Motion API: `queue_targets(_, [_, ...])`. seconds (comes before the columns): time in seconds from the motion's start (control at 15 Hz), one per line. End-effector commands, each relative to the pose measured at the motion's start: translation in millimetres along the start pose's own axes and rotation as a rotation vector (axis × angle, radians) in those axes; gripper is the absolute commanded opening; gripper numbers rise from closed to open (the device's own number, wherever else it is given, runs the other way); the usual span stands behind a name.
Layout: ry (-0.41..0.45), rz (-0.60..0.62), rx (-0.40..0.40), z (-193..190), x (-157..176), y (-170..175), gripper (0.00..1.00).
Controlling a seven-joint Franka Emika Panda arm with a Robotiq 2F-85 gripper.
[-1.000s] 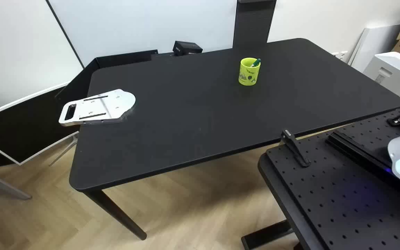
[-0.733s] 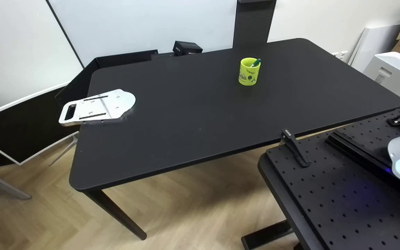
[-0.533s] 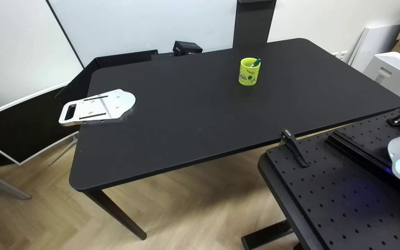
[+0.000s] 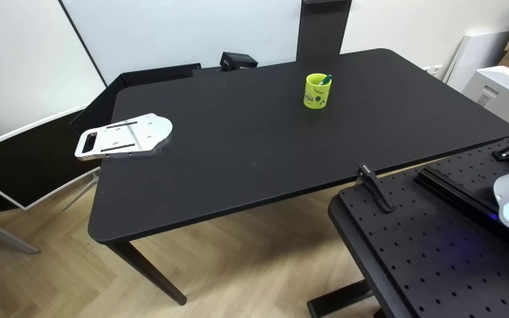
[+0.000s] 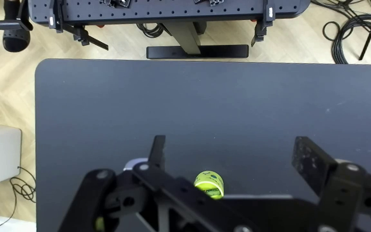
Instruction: Get the green marker from the yellow cup and place it on the table
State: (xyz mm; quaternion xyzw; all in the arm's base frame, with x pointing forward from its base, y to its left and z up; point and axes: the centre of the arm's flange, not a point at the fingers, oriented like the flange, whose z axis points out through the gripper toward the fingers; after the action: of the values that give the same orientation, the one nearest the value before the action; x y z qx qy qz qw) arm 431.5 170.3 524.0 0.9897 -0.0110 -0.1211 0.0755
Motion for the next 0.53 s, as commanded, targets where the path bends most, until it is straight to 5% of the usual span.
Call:
queue_targets(0.0, [-0.012, 0.044, 0.015, -18.4, 50.5, 58.2, 1.0])
queue_targets(0.47, [-0.037, 0.14, 0.102, -22.1, 137.9, 203.1, 1.0])
